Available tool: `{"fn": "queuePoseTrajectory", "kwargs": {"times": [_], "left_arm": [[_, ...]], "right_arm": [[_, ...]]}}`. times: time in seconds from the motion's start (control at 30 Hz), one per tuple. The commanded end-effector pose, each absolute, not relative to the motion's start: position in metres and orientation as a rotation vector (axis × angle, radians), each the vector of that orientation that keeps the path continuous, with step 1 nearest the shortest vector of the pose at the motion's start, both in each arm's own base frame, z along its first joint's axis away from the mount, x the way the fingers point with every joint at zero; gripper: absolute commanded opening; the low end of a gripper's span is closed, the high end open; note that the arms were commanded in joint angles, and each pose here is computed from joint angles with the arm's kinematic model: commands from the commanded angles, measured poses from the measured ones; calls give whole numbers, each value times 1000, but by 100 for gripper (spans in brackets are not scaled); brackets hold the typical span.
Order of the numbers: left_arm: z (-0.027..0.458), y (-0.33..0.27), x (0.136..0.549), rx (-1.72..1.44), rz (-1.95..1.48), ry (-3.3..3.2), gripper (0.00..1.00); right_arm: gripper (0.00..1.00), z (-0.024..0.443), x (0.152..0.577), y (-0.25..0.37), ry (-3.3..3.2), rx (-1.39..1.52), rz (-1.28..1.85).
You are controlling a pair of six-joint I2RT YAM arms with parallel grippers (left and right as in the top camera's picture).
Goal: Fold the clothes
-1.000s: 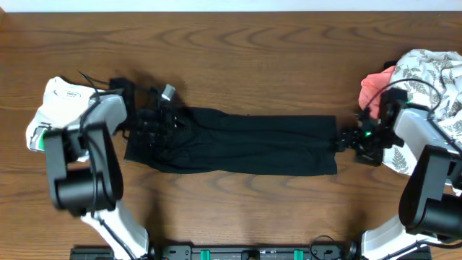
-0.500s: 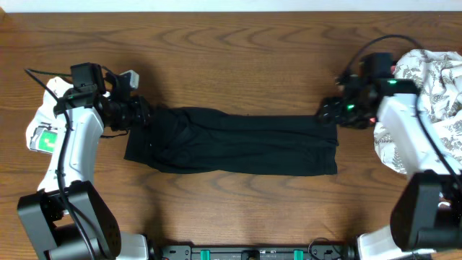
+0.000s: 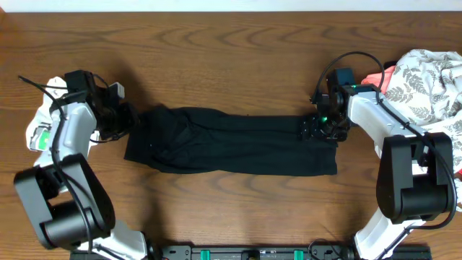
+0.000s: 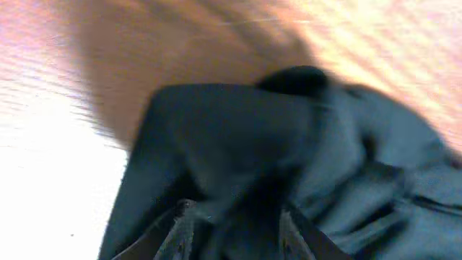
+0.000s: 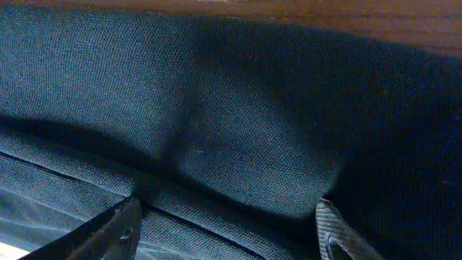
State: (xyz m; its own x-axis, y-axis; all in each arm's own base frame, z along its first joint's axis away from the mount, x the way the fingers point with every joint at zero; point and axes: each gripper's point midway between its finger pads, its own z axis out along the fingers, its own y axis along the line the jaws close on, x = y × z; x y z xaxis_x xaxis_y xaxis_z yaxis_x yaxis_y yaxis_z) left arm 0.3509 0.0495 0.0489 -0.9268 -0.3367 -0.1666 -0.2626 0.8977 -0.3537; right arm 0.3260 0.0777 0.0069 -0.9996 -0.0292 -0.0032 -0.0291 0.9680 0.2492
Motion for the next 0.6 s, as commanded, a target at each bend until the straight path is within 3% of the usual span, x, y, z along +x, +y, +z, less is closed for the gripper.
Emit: {"fn": "queuePoseTrajectory", "kwargs": {"times": [0.0,0.2,0.57], "left_arm": [[33,62,351,-454,-389,2880,40],[23,61,348,-390,-393,2913,50],[-13,39,339,-429,-616,2981,51]], "right_arm": [[75,-12,319,77,-3068,35,-351],[75,-12,320,77,-3072,36,-352],[75,-12,321,77,-3076,37,-354]]}}
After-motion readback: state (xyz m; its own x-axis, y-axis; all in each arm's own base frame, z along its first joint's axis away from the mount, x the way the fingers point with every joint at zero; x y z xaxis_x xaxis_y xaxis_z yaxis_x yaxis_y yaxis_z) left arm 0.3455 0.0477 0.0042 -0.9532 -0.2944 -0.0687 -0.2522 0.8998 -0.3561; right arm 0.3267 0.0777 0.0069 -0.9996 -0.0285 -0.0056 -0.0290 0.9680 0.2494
